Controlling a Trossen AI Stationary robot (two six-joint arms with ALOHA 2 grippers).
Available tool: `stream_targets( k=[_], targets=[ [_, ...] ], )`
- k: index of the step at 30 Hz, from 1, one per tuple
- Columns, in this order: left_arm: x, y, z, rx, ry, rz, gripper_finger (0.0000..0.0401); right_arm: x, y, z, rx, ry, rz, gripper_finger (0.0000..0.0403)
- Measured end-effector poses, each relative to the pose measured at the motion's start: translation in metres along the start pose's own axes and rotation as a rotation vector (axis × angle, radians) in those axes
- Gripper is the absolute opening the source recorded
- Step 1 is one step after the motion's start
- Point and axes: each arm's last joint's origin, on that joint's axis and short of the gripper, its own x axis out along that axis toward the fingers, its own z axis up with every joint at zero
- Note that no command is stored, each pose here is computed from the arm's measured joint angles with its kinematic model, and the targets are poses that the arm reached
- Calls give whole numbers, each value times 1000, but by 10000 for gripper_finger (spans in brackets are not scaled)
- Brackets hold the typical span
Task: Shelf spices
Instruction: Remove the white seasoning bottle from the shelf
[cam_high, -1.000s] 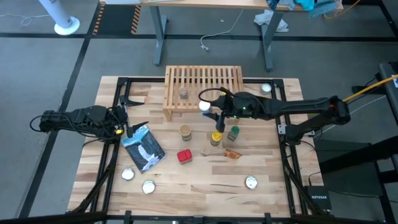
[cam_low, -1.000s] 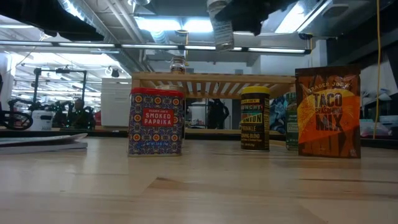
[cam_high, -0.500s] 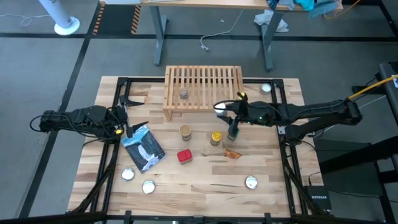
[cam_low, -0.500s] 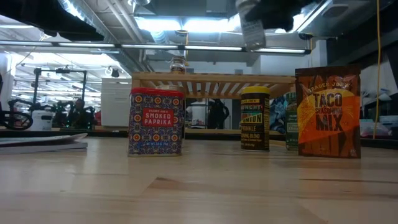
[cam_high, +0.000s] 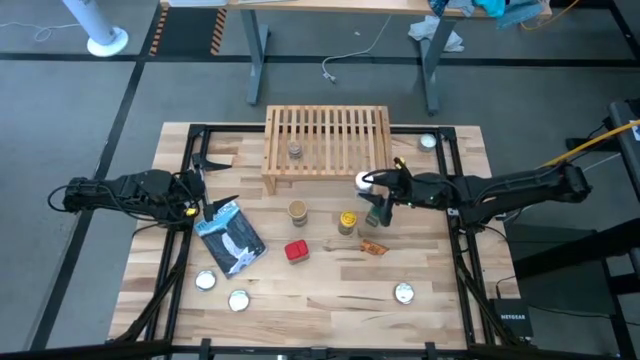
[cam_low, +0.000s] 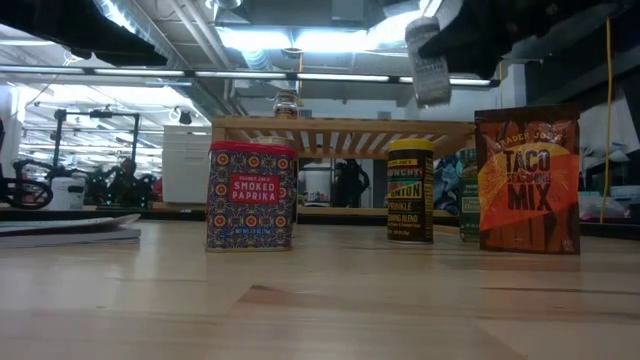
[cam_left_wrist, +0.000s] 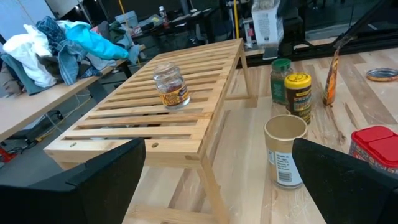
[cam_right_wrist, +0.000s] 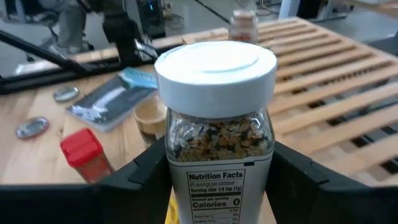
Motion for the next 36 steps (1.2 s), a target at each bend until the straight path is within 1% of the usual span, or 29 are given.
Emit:
stream_targets(
  k=[5,9,14,21,25,33,36],
  targets=[
    [0,0,0,0,0,0,400,2,-1,-8,0,23,-7,206],
    [0,0,0,0,0,0,400,2,-3,-18,31,49,-11,206],
    [0,0,0,0,0,0,400,2,-3,-29,77,67,21,206],
    [0,0,0,0,0,0,400,4,-1,-38,94,19,46,206],
    [0,0,0,0,0,0,400,5,-1,-42,122,-48,84,206],
    [0,0,0,0,0,0,400,9,-4,-62,133,-23,85,206],
    [0,0,0,0,0,0,400,9,-5,-67,137,-36,89,206]
  ],
)
